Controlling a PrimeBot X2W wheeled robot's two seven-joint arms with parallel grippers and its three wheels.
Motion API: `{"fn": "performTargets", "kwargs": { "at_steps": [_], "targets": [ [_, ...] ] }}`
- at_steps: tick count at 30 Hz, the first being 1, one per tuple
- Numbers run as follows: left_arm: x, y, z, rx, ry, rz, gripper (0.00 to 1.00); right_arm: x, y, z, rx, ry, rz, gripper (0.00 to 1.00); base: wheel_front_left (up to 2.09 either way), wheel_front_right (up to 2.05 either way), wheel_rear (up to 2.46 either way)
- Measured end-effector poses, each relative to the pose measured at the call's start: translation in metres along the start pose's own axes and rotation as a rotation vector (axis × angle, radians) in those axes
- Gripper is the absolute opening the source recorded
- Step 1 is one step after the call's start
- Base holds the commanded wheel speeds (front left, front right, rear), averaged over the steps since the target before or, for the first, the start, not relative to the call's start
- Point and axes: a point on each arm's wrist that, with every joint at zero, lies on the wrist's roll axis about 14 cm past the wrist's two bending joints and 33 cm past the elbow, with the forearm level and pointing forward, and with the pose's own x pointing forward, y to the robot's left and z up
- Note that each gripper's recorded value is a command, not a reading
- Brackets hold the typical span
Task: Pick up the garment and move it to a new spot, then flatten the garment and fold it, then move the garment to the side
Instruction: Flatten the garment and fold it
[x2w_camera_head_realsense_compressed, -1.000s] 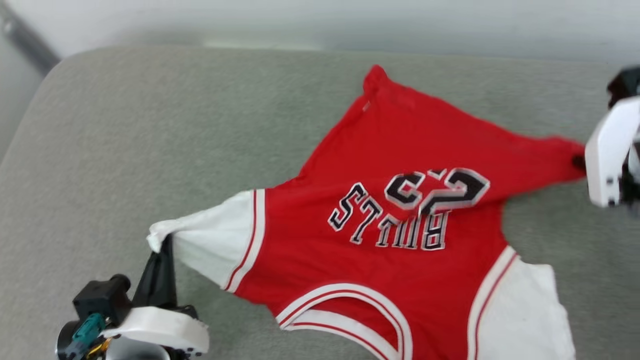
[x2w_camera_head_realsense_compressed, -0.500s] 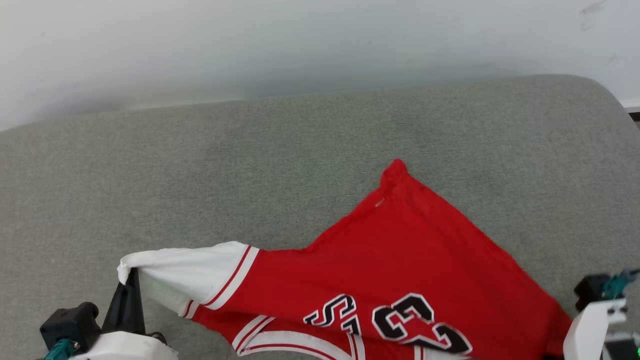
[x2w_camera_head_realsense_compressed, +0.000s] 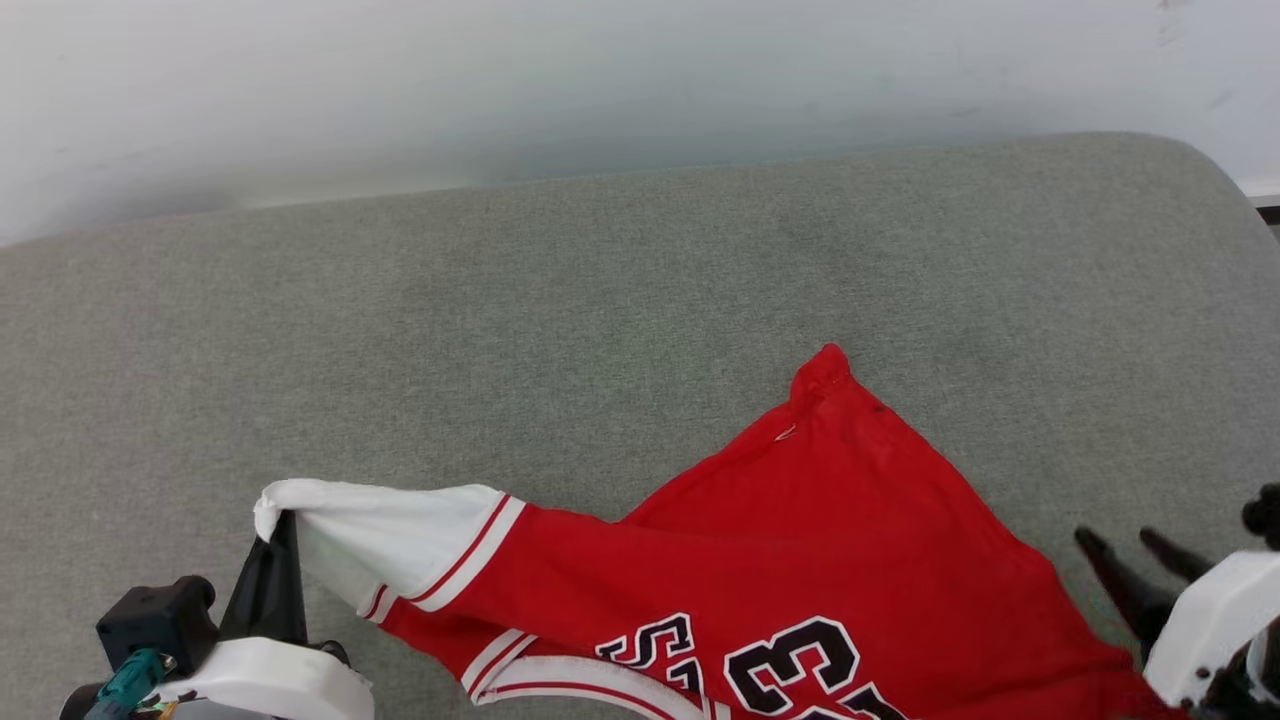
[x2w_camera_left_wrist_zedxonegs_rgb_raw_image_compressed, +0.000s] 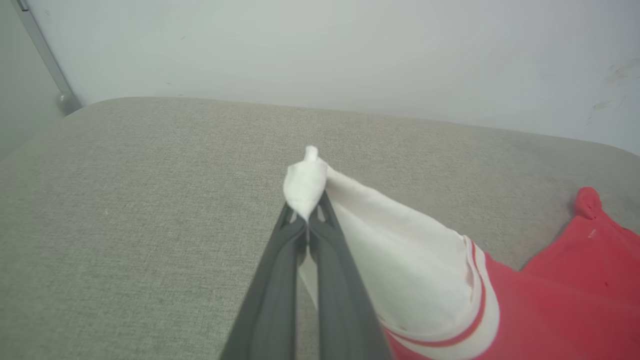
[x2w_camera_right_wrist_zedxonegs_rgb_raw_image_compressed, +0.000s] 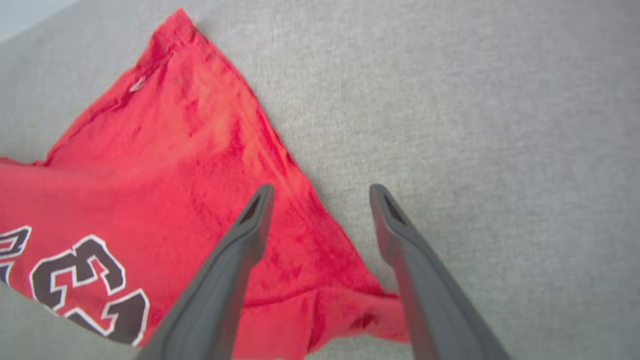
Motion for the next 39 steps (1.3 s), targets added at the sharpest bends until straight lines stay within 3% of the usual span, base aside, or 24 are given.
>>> {"fn": "performTargets", "kwargs": {
  "at_steps": [4, 8, 22, 29, 34, 35, 36, 39],
  "targets": [
    [0.002, -0.003, 0.005, -0.002, -0.016, -0.004, 0.00, 0.010, 0.006, 0.050, 0.006, -0.213, 0.008, 1.00, 0.00, 0.00, 0.00],
    [0.006, -0.006, 0.009, -0.005, -0.031, -0.010, 0.00, 0.029, 0.025, 0.075, -0.014, -0.253, 0.057, 1.00, 0.00, 0.00, 0.00],
    [0.032, -0.023, 0.002, -0.025, -0.031, -0.052, 0.00, 0.118, 0.085, 0.067, -0.333, 0.276, 0.197, 1.00, 0.00, 0.00, 0.00],
    [0.040, -0.014, -0.011, -0.020, -0.004, -0.025, 0.00, 0.157, 0.109, 0.038, -0.372, 0.423, 0.250, 1.00, 0.00, 0.00, 0.00],
    [0.037, -0.007, -0.018, -0.014, 0.014, -0.003, 0.00, 0.164, 0.114, 0.025, -0.389, 0.522, 0.259, 1.00, 0.00, 0.00, 0.00],
    [0.037, -0.006, -0.018, -0.014, 0.013, -0.001, 0.00, 0.163, 0.115, 0.023, -0.385, 0.530, 0.263, 0.36, 0.00, 0.00, 0.00],
    [0.037, -0.006, -0.018, -0.013, 0.012, 0.000, 0.00, 0.162, 0.115, 0.021, -0.375, 0.544, 0.268, 0.00, 0.00, 0.00, 0.00],
    [0.037, -0.006, -0.018, -0.017, 0.011, 0.002, 0.00, 0.159, 0.117, 0.018, -0.373, 0.560, 0.278, 0.00, 0.00, 0.00, 0.00]
  ]
}}
